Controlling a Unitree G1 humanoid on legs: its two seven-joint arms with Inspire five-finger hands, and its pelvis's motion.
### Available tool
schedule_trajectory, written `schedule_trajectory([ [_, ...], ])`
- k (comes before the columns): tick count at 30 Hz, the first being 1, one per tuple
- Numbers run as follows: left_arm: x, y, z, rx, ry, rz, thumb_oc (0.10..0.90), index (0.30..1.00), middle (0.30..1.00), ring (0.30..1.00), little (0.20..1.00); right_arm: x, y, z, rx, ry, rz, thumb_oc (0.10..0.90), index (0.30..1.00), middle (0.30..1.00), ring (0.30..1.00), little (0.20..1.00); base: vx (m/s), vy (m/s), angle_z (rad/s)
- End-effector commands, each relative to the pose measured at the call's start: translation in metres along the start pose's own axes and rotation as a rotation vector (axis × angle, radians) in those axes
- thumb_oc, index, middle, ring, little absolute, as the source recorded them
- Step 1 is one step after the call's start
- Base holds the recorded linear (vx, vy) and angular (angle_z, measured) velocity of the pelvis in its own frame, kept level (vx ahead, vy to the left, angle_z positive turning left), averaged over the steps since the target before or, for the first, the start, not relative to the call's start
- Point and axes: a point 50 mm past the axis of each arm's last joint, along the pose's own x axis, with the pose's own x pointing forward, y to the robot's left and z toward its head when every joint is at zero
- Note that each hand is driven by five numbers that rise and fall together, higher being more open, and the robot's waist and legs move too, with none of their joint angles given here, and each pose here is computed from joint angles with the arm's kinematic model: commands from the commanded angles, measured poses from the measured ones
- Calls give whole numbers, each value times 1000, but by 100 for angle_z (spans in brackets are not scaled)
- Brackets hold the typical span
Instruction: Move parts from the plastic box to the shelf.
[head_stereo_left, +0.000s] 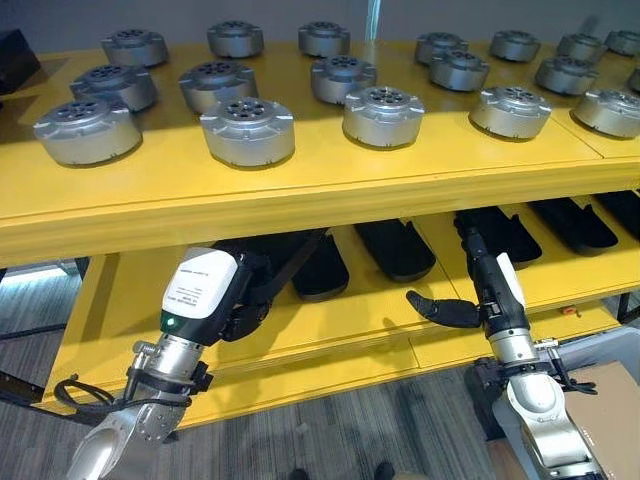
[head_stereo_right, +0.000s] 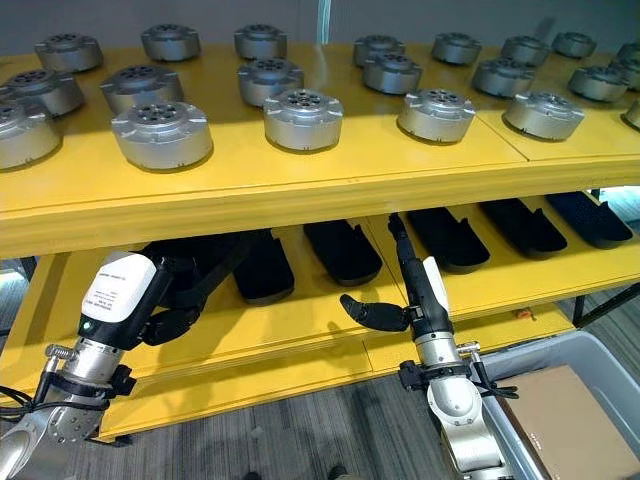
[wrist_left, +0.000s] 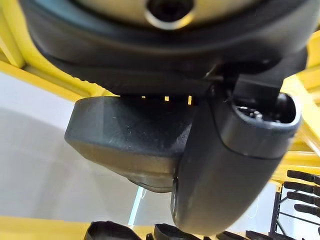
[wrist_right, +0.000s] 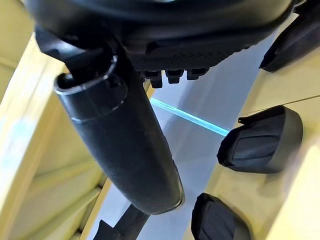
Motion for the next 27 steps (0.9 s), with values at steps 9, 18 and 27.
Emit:
schedule_trajectory([
  [9,21,39,6,-44,-80,250,400,300,300,300,300,23,-28,52,22,-300,-68,900,1000,1000,1000,1000,-47,-158,13],
  [18,14,51,-1,-35,-41,333,400,300,300,300,300,19,-28,50,44,-297,-97,900,1000,1000,1000,1000,-8,130,14],
  [27,25,52,2,-15,-69,382,400,300,300,300,300,15,-24,44,18,-263,-121,900,1000,1000,1000,1000,94,226,-14],
])
